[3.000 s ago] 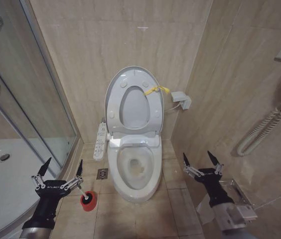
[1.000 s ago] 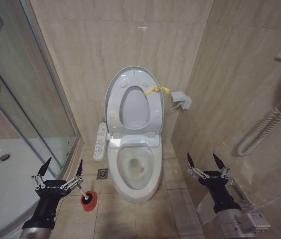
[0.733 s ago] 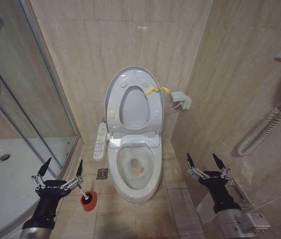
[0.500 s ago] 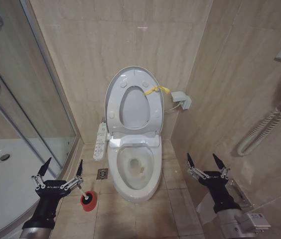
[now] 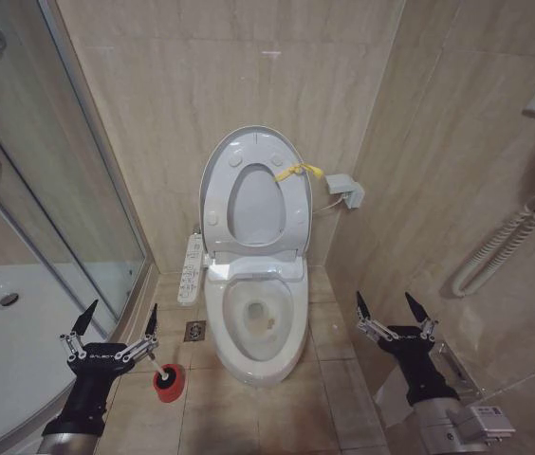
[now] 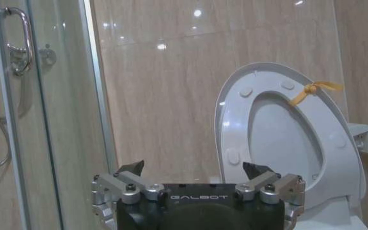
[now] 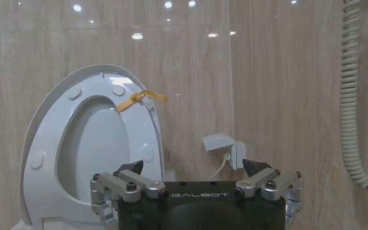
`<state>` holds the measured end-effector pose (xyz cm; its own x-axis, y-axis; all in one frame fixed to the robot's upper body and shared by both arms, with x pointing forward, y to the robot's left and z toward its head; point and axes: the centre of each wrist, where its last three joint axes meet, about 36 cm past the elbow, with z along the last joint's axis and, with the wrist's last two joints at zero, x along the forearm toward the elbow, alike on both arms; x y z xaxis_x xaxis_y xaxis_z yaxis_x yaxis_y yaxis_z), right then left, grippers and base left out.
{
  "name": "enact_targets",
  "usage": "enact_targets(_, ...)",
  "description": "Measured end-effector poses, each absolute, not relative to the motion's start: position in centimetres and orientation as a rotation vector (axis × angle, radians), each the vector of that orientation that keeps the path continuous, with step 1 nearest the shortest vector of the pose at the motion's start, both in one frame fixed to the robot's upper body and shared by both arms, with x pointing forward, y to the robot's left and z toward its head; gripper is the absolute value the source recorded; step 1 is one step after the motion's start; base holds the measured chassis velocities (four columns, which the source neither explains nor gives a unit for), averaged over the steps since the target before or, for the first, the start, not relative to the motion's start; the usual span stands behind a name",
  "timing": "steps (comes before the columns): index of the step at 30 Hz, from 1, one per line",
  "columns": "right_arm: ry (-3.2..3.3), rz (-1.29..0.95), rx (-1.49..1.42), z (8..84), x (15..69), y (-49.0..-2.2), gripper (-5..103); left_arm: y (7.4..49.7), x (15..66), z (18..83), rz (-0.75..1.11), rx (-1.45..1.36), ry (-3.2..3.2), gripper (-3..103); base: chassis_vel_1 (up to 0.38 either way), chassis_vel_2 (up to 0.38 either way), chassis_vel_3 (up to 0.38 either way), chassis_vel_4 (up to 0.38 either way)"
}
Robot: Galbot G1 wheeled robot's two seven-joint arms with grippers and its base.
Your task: Open the toilet lid, clean the toilet bowl with a toilet brush, close the toilet lid, and flush.
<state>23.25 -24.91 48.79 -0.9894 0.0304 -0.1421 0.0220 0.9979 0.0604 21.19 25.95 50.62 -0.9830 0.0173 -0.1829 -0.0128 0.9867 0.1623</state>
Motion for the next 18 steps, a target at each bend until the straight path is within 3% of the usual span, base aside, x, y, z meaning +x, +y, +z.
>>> enact_targets(18,2.997,0.088,0.040,48.78,23.25,-24.92,100,25.95,21.19,50.62,0.243,0.003,2.947,100,0.000,0.000,0.000,0.000)
